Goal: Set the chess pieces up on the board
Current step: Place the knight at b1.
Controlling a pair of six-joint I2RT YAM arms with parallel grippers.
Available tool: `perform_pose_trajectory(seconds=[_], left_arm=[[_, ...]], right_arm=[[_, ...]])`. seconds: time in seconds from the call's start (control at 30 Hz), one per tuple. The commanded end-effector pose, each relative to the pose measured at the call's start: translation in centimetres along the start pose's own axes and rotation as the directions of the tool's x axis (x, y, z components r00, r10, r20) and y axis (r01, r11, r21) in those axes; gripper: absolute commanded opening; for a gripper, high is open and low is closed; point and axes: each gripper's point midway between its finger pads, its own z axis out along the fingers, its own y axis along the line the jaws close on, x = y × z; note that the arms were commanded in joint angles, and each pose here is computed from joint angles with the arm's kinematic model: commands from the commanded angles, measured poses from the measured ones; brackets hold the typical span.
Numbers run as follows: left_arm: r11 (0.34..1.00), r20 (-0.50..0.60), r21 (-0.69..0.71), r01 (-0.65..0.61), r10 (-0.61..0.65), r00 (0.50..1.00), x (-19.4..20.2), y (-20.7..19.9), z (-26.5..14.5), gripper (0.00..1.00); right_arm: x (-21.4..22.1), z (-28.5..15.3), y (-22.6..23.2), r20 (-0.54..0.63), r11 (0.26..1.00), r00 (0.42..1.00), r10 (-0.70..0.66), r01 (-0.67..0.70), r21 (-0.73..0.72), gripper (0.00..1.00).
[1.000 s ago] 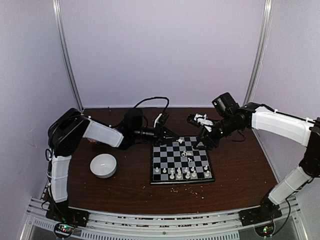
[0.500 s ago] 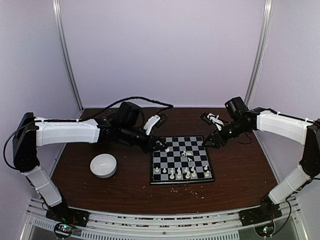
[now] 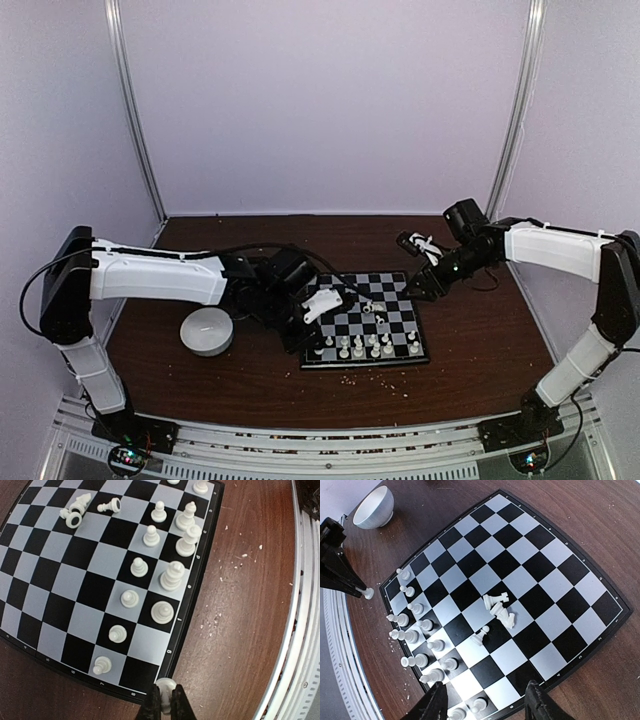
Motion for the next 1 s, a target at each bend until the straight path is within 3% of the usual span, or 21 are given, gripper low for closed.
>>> perform_pose_trajectory(seconds=[0.0, 0.97], left_arm=[[0.998, -0.022, -0.04, -0.055, 0.055, 0.998, -0.8, 0.6, 0.2, 0.0], [0.994, -0.037, -0.012, -0.112, 0.112, 0.993, -2.0, 0.9, 4.2, 0.0]], right_arm=[[-0.3, 0.1, 0.1, 0.0, 1.0, 1.0, -0.005, 0.005, -0.022, 0.53], [0.6, 0.9, -0.1, -0.041, 0.999, 0.999, -0.001, -0.001, -0.042, 0.53]])
